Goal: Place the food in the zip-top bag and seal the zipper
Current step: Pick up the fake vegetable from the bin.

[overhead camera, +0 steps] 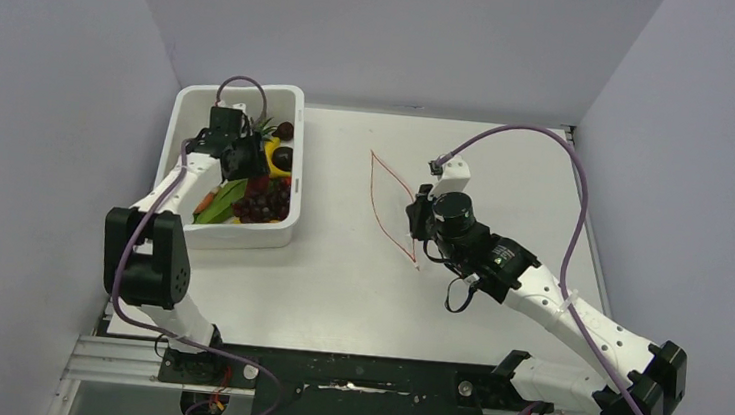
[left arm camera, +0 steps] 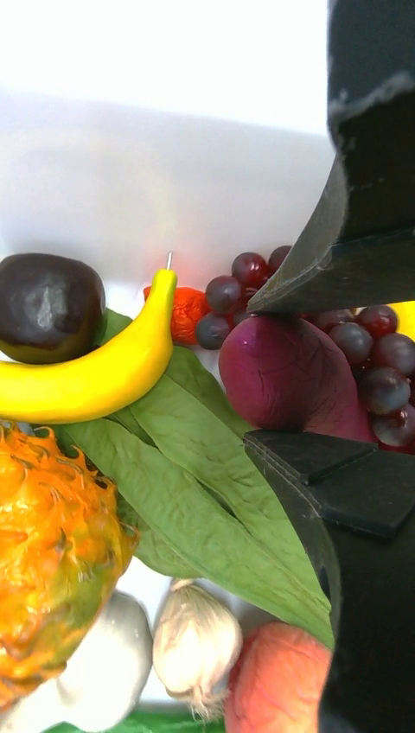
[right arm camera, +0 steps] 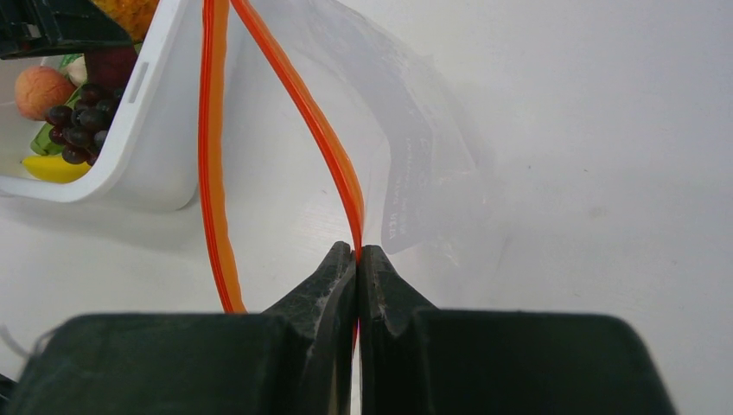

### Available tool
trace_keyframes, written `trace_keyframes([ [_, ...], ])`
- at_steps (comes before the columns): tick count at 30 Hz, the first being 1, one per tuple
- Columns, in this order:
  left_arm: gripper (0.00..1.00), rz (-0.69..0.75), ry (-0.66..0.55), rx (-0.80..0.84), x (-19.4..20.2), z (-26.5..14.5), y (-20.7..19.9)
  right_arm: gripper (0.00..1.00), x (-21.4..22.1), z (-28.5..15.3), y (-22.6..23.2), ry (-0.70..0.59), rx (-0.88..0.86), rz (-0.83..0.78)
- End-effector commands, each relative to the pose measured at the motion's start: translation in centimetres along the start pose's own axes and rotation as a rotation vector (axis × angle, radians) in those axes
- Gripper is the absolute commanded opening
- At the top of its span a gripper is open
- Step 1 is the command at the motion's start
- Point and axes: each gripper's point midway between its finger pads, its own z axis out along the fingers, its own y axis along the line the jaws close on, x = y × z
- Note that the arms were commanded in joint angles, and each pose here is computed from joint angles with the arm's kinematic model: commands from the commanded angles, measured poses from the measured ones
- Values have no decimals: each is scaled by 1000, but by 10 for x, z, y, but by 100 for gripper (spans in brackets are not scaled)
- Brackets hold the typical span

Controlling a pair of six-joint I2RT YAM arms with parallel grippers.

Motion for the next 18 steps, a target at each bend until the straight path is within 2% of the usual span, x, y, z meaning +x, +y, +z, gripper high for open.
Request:
trace_keyframes([
  [1, 27, -21, -117, 28, -26, -36, -10, 0, -20, 0, 8, -45, -6, 32],
  [14, 24, -32, -309, 52, -44, -104, -10, 0, -19, 4, 17, -32, -9, 40],
  [18, 24, -47, -396, 108, -55, -128, -18, 0, -19, 8, 21, -25, -8, 74],
])
